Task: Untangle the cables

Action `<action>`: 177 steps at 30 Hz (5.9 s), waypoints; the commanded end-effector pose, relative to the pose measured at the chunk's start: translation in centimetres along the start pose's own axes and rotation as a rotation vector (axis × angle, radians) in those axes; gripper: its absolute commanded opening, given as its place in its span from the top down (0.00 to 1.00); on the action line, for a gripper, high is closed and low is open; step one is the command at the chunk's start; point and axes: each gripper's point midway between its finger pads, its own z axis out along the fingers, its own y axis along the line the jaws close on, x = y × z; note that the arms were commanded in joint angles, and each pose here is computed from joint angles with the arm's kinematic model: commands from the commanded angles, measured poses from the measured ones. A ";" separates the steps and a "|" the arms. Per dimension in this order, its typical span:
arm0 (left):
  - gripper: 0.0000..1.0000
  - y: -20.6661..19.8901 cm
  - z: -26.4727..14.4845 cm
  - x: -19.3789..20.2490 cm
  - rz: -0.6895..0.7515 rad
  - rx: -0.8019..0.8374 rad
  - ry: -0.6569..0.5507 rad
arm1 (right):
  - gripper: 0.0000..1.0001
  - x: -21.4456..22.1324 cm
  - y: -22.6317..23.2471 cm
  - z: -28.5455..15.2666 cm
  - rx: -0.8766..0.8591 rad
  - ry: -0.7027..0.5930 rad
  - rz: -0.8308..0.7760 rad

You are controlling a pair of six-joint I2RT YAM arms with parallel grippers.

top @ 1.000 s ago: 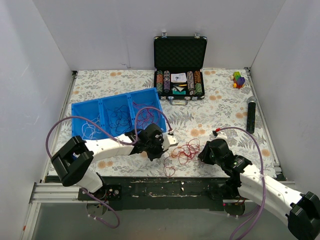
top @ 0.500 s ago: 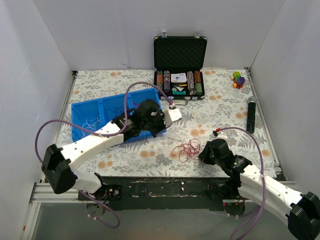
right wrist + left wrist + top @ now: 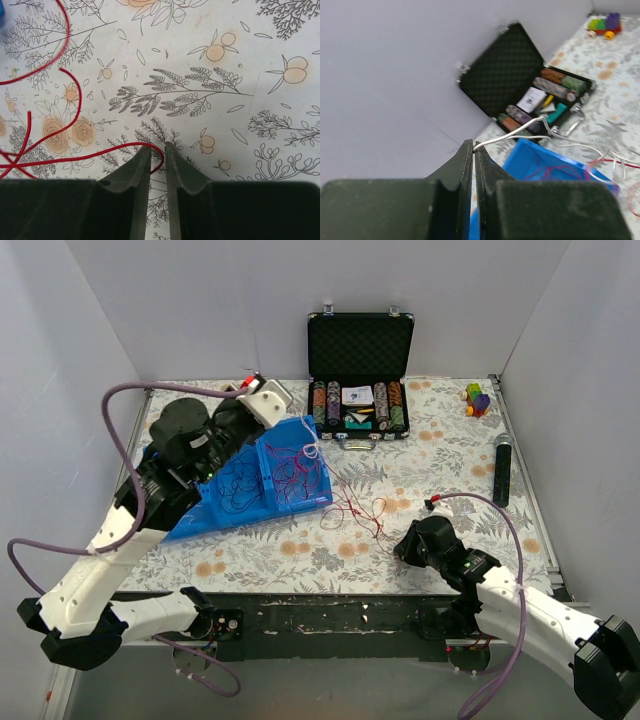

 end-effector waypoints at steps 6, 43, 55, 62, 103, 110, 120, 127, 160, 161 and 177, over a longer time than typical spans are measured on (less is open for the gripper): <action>1.00 10.3 -6.4 -8.1 0.110 -0.320 -0.160 | 0.75 2.3 -2.2 0.7 0.079 0.083 -0.016; 1.00 11.5 -10.4 26.8 -0.246 -0.484 0.595 | 0.79 0.4 -0.3 -0.6 0.008 0.030 -0.016; 1.00 6.1 -10.2 34.6 -0.281 -0.369 0.727 | 0.76 -1.2 1.1 -1.6 -0.034 -0.010 -0.036; 1.00 8.8 -10.6 35.5 -0.288 -0.517 0.733 | 0.76 -2.5 2.0 -2.4 -0.052 -0.041 -0.038; 0.02 7.8 -10.6 24.7 -0.369 -0.214 0.620 | 0.10 -0.9 10.3 -1.1 -0.170 0.185 -0.359; 0.02 7.7 -10.9 24.4 -0.362 -0.237 0.596 | 0.48 -1.5 10.9 -1.3 -0.144 0.157 -0.380; 0.02 7.7 -11.1 24.4 -0.357 -0.255 0.588 | 0.99 -5.7 12.3 -3.1 -0.112 0.026 -0.405; 0.02 7.3 -11.4 24.6 -0.339 -0.250 0.588 | 0.69 -5.3 10.9 -3.9 -0.028 0.070 -0.345; 0.02 6.5 -11.3 24.7 -0.338 -0.207 0.582 | 0.09 -2.0 11.5 -2.4 -0.092 0.132 -0.029; 0.02 6.5 -11.3 24.6 -0.337 -0.208 0.578 | 0.10 -2.0 11.5 -2.4 -0.085 0.138 -0.027; 0.02 6.8 -11.4 24.5 -0.323 -0.226 0.574 | 0.31 -3.1 10.4 -0.3 0.053 0.078 -0.013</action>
